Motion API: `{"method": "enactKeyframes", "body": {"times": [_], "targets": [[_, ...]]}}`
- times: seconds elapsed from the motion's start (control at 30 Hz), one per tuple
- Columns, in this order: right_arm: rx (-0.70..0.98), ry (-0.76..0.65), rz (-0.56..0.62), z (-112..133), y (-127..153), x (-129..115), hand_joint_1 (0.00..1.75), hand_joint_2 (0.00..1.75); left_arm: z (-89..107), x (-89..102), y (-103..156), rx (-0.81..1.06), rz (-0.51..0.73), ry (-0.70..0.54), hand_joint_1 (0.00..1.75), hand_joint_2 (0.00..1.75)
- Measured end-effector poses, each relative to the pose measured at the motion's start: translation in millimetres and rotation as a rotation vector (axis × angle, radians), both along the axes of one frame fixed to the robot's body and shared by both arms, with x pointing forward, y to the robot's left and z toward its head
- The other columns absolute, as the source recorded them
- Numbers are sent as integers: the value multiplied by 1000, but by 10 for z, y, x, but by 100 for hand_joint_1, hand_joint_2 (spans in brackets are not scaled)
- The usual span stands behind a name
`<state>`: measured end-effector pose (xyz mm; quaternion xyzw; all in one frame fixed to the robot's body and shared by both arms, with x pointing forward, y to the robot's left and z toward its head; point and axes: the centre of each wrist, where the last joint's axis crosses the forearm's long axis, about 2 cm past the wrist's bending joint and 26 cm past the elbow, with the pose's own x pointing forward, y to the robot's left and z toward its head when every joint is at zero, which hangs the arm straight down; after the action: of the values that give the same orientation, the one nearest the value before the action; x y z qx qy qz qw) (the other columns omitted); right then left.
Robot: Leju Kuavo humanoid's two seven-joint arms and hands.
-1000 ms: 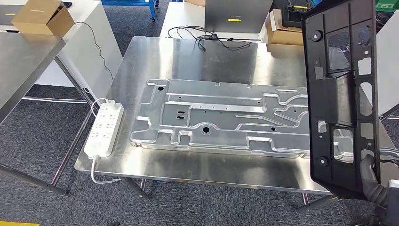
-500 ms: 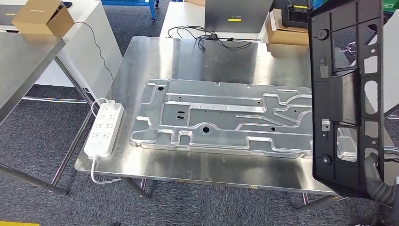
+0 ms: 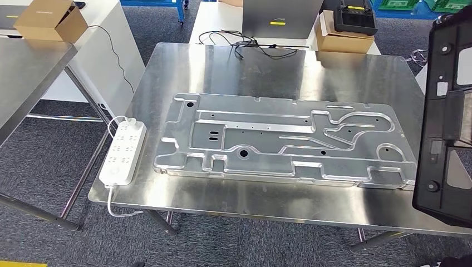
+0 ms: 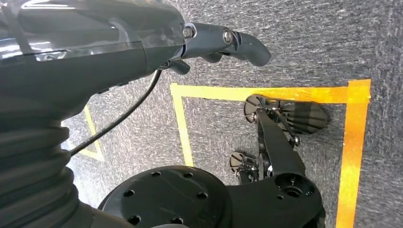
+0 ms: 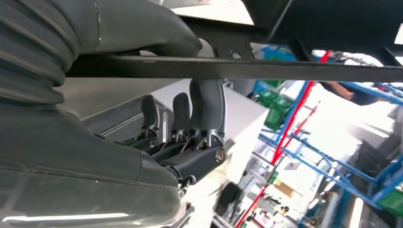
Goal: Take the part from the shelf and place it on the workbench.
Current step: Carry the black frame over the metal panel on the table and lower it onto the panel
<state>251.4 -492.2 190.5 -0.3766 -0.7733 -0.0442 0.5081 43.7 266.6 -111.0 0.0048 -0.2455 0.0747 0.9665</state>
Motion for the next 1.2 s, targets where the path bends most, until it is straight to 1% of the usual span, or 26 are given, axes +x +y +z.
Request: {"method": "enactKeyframes", "body": {"times": [0.27, 0.4, 0.63, 0.8, 1.2], "targets": [[-8, 49, -17, -38, -71, 36, 110, 175, 0, 1, -1, -1, -3, -6, 0, 175], [-30, 102, 18, -28, -51, 138, 110, 175, 1, 6, -1, -3, -9, -3, 0, 175], [-69, 172, 128, -60, 229, 397, 110, 175, 2, 19, -2, -8, -20, -8, 0, 175], [-70, 198, 188, -119, 434, 529, 110, 175, 3, 26, -2, -7, -25, -12, 0, 175], [-73, 239, 267, -207, 727, 674, 110, 175, 4, 32, -5, -5, -48, -5, 0, 175]]}}
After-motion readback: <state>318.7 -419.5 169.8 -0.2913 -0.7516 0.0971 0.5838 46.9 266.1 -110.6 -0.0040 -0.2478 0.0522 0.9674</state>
